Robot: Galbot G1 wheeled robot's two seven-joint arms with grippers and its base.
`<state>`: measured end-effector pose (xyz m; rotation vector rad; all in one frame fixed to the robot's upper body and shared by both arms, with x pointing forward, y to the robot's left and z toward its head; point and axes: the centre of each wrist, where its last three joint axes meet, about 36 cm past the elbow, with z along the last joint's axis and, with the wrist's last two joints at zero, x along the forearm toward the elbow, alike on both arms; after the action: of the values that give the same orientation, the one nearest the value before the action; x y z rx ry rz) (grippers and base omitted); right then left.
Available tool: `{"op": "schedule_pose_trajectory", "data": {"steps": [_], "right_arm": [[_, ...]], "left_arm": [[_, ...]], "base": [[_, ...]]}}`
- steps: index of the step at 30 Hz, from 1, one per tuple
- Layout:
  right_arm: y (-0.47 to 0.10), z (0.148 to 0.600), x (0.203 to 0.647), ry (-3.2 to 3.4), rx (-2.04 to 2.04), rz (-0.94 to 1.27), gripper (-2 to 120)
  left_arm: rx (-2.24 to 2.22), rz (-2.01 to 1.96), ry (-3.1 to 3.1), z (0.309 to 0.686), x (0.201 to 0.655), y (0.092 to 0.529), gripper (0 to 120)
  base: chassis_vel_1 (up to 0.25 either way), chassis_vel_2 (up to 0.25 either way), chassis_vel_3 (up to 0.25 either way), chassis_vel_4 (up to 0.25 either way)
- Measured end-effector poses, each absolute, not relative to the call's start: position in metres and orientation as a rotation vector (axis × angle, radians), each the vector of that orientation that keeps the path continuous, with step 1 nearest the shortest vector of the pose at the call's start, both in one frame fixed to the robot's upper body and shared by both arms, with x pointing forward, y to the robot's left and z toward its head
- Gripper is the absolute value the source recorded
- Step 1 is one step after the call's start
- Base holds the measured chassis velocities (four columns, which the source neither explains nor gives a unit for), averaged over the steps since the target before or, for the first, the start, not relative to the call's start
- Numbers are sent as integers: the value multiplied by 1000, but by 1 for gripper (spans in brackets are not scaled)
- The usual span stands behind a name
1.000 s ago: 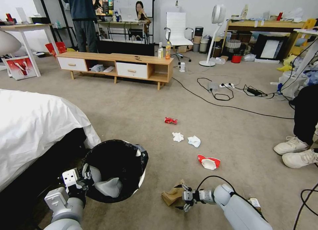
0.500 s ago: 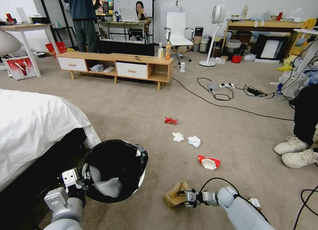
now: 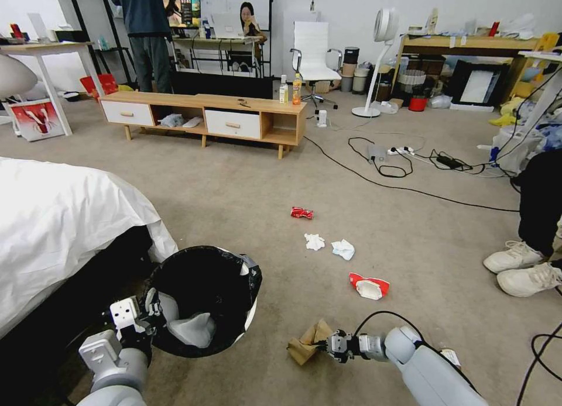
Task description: Pick up the trash bin and place the garbage on the floor into it.
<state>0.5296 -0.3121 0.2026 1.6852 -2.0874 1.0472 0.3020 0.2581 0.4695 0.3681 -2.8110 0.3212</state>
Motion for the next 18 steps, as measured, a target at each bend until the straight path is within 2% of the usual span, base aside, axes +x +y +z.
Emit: {"op": "schedule_pose_trajectory", "data": {"steps": [6, 18], "right_arm": [[-315, 211, 534, -2164, 1652, 1036, 0], [-384, 265, 507, -2745, 1058, 934, 0]], "left_arm": [[366, 321, -2813, 470, 303, 259, 7], [348, 314, -2802, 474, 308, 262, 7]], "base": [[0, 0, 0, 0], [0, 0, 0, 0]]}}
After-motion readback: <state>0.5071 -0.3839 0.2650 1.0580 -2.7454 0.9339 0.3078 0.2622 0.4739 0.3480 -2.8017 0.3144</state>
